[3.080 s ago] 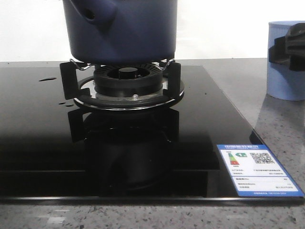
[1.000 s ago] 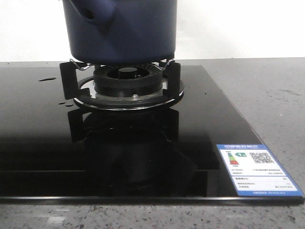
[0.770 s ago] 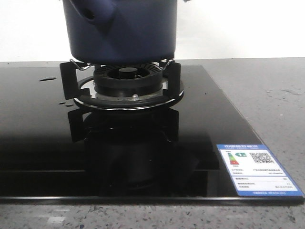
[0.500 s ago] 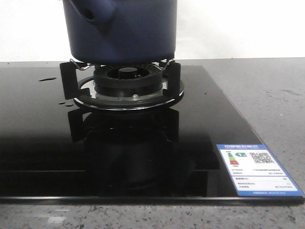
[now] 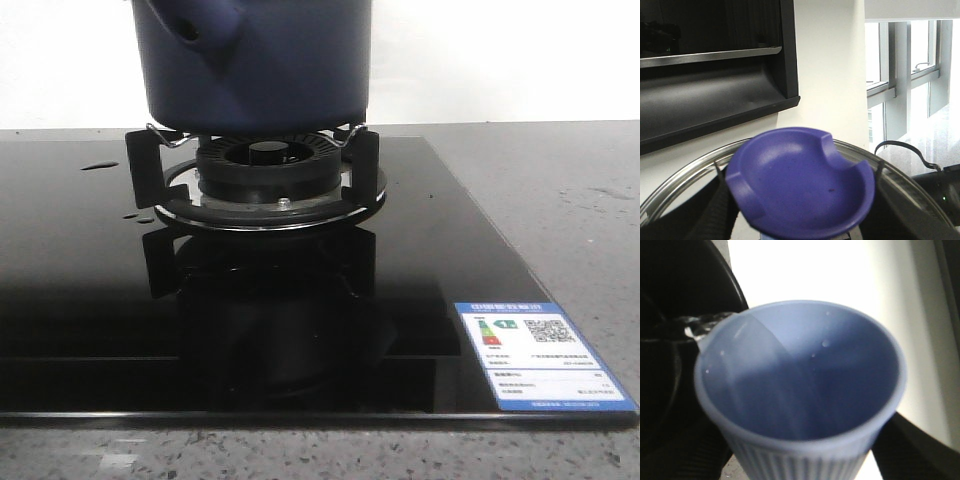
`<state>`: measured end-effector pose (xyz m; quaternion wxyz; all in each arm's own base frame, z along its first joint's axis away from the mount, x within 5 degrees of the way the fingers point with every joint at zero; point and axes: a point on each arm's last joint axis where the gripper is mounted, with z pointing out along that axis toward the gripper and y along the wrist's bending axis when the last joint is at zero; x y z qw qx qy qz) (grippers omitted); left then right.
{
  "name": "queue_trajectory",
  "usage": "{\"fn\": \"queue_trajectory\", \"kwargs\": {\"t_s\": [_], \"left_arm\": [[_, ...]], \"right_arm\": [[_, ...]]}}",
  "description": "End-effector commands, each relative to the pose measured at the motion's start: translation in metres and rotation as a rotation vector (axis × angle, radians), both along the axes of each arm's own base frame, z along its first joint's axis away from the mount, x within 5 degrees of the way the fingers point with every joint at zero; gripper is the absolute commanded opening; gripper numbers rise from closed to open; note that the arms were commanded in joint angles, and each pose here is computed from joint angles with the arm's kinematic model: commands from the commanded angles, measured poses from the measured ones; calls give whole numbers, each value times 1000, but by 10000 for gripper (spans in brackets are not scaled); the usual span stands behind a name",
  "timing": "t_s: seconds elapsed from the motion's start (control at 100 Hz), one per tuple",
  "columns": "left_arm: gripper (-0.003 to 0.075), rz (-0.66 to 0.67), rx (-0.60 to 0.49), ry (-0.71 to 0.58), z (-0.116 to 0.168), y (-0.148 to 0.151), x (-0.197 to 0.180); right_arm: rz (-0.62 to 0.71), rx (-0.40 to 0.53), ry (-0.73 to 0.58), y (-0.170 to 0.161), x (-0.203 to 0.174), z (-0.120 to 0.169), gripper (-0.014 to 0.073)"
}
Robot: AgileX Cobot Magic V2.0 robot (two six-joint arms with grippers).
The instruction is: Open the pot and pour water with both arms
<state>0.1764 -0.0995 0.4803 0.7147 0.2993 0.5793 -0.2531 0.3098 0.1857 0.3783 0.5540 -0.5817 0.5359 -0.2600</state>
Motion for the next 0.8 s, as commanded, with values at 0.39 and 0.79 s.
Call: {"fn": "queue_trajectory", "kwargs": {"t_s": [0.39,0.79], "left_arm": [[264,-5,-81,-30,18,4,-11],[264,-36,-71,-29,17,2,-13]], "right_arm": [[125,-224,-309,1,-10,39,374],[164,-417,-430,2,-11,42,374]]}}
